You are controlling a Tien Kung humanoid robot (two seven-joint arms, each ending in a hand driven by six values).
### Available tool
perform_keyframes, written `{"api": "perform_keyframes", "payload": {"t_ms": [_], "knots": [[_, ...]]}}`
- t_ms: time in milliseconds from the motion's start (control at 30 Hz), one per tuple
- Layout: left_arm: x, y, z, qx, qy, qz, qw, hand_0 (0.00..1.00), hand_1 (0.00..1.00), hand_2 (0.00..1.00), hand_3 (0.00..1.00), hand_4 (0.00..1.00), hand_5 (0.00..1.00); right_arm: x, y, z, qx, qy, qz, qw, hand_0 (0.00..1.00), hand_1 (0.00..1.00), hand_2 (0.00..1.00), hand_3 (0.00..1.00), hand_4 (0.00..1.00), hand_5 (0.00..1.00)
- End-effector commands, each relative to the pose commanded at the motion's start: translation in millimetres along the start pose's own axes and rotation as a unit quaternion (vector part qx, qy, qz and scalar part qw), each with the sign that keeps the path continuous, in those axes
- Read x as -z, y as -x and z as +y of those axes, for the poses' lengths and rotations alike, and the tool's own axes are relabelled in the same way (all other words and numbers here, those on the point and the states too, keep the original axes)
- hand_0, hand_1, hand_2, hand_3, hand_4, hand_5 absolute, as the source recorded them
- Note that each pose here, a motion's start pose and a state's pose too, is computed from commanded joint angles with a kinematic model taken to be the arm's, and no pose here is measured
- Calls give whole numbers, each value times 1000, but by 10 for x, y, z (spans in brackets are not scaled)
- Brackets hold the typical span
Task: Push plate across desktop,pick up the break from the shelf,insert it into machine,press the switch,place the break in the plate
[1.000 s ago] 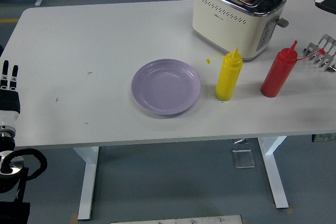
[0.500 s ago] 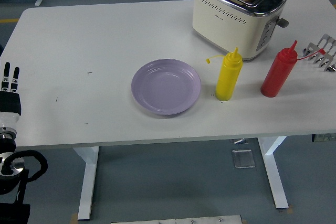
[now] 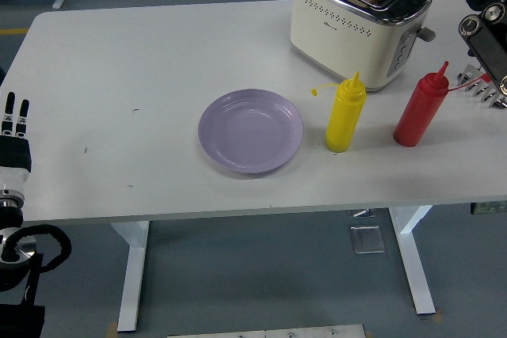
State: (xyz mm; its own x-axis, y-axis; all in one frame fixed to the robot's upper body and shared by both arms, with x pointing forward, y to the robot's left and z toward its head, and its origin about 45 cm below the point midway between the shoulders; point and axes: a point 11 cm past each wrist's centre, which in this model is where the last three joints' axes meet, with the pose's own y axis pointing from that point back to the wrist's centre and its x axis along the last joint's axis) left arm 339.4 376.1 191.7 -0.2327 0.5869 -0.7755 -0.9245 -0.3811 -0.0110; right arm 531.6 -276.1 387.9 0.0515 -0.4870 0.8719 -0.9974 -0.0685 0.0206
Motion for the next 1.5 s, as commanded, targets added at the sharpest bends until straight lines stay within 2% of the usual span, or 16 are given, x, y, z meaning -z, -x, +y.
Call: {"api": "perform_keyframes", "payload": {"t_ms": [267, 733, 767, 933, 967, 1100, 1133, 1500], "knots": [[-22, 31, -19, 4, 2, 0, 1000, 847, 858, 859, 800, 576, 998, 201, 107, -123, 34, 14, 22, 999, 830, 800, 860, 869, 774, 414], [-15, 61, -30, 8, 2, 2, 1000, 848, 858, 859, 799, 576, 998, 286, 202, -213, 63, 45, 44, 996, 827, 800, 860, 869, 775, 432], [-15, 64, -31, 9, 2, 2, 1000, 848, 858, 859, 799, 576, 998, 294, 217, -221, 65, 47, 47, 996, 790, 777, 816, 851, 774, 432], [-12, 92, -43, 12, 2, 3, 1000, 848, 858, 859, 799, 576, 998, 350, 270, -269, 67, 55, 71, 994, 790, 777, 816, 851, 774, 432], [-7, 101, -46, 13, 1, 4, 1000, 849, 858, 859, 799, 576, 998, 361, 277, -278, 66, 56, 75, 993, 714, 719, 742, 805, 768, 421], [1, 125, -56, 15, 1, 5, 1000, 849, 858, 859, 799, 576, 998, 405, 301, -301, 63, 55, 87, 993, 714, 719, 742, 805, 768, 421], [0, 127, -57, 16, 1, 5, 1000, 848, 856, 859, 799, 575, 998, 416, 306, -304, 63, 54, 89, 993, 641, 669, 680, 763, 746, 417], [-2, 160, -71, 19, 4, 10, 1000, 848, 856, 858, 799, 576, 998, 546, 463, -336, 68, 48, 130, 988, 619, 648, 653, 735, 717, 397]]}}
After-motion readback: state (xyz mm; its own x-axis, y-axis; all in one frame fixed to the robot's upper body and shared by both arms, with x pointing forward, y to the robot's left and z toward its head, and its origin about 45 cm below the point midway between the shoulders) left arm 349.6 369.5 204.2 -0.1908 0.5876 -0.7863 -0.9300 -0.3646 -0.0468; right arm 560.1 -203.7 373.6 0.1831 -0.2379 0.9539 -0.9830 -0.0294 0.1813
